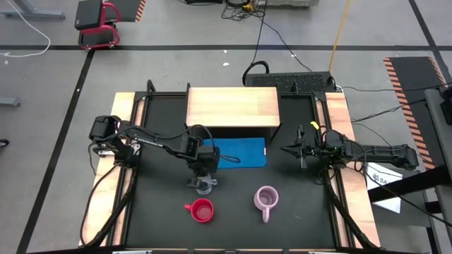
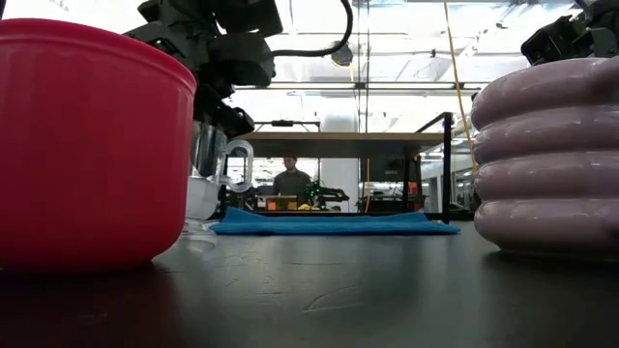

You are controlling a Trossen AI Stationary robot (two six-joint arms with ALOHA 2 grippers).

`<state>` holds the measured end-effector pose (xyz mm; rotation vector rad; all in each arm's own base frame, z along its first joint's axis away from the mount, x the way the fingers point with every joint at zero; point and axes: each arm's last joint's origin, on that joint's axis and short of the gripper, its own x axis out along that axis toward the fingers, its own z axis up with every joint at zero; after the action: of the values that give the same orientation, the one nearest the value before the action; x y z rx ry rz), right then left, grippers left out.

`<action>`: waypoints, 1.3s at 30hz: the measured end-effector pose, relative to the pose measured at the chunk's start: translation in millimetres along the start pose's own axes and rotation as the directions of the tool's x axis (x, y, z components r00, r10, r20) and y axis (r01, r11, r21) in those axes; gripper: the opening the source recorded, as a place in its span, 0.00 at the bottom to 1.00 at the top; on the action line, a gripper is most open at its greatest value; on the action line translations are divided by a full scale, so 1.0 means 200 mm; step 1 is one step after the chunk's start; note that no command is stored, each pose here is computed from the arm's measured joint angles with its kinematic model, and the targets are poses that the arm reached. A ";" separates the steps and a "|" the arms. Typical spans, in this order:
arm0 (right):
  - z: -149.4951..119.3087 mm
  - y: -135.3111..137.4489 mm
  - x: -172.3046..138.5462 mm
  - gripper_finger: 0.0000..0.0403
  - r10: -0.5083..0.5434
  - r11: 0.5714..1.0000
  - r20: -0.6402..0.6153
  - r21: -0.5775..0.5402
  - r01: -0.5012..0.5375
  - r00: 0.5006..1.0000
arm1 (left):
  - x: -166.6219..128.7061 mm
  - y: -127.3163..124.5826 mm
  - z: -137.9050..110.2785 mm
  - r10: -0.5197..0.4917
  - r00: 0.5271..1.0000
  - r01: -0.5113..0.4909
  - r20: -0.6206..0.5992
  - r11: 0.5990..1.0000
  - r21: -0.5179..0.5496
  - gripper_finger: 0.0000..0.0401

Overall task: Stack small to large cups/mugs on shelf
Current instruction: Put the glass mug on the shelf

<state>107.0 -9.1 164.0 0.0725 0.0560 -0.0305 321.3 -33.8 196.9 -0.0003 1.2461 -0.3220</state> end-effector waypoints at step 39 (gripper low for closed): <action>0.00 0.00 0.00 0.00 0.000 1.000 -0.008 0.001 0.000 1.000 | -0.46 0.14 0.08 0.229 0.973 -0.226 -0.022 0.970 0.087 0.00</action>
<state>107.5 -9.1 163.3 0.0736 0.0644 -0.0307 318.0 12.8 282.0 0.2198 1.2494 -0.1755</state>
